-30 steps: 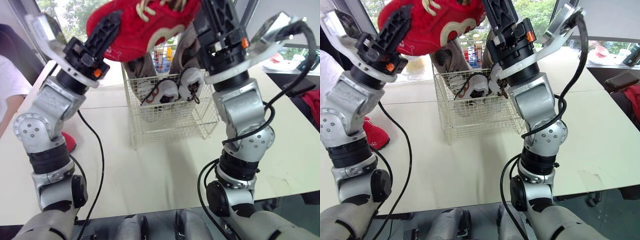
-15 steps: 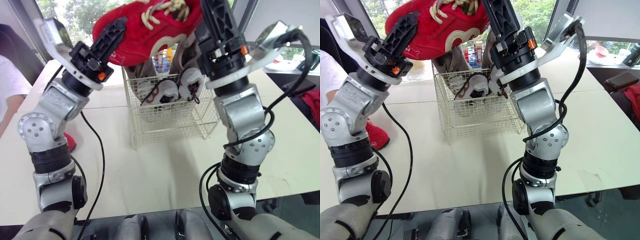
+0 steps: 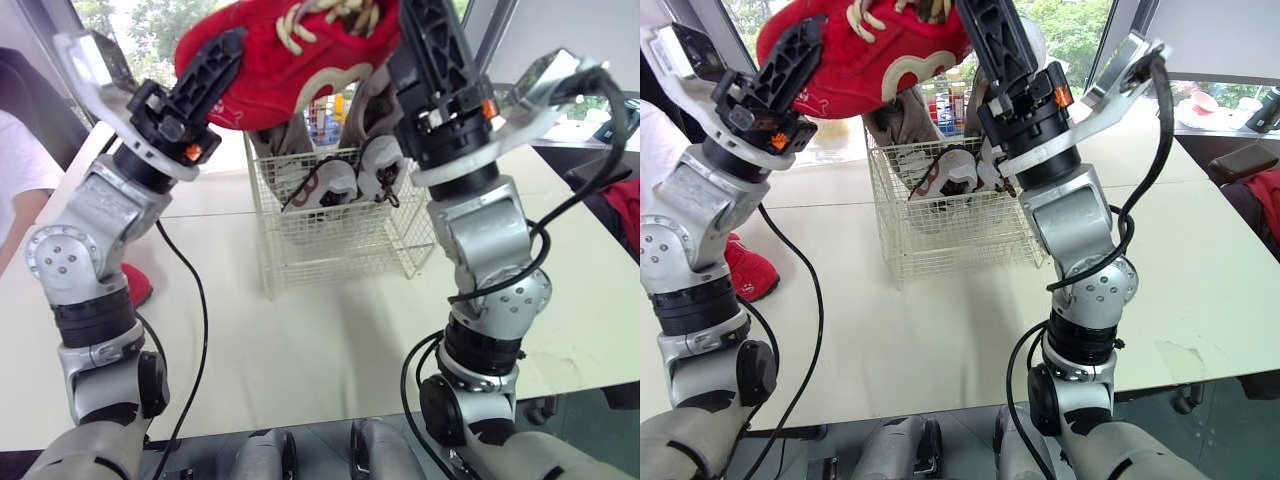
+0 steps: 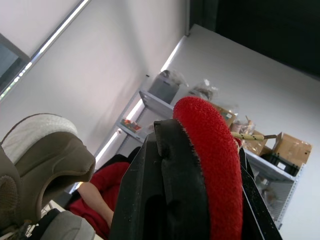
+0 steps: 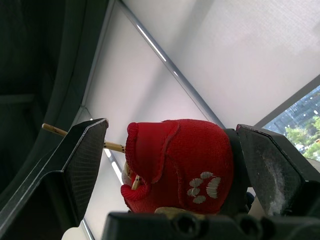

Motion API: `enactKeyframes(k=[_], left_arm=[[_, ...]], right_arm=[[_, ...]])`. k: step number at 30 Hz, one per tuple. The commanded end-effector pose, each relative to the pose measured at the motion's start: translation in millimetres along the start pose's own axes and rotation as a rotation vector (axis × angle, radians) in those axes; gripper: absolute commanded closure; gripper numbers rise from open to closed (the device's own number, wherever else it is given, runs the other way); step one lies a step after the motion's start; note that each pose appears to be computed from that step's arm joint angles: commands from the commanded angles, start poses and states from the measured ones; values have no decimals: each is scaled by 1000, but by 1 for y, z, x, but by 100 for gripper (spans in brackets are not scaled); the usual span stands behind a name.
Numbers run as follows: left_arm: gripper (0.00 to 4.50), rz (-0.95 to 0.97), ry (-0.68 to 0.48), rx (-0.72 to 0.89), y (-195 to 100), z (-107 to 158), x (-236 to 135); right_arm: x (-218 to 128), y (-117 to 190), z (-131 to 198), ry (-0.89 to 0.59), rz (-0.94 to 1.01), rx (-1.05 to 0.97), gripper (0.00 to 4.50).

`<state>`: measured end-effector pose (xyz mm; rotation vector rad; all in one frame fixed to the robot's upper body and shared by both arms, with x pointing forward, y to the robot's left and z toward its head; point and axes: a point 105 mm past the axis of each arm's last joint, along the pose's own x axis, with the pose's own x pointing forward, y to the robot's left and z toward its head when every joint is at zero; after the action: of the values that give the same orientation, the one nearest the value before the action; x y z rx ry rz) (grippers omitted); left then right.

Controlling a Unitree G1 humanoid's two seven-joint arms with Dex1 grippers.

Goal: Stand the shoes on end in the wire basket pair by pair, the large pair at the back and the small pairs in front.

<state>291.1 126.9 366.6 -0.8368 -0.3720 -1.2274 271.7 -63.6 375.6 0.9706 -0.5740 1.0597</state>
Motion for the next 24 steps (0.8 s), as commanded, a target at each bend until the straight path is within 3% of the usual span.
enactKeyframes(k=[1, 13, 20, 24], left_arm=[[425, -51, 21, 26, -11, -7, 10], [425, -133, 87, 30, -26, -22, 15], [425, -138, 65, 45, -28, -12, 15], [425, -123, -30, 52, -26, 14, 13]], right_arm=[[3, 21, -12, 40, 79, 30, 6], [3, 2, -11, 62, -2, -42, 6], [4, 3, -13, 79, 23, -70, 6], [5, 2, -3, 22, 14, -115, 6]])
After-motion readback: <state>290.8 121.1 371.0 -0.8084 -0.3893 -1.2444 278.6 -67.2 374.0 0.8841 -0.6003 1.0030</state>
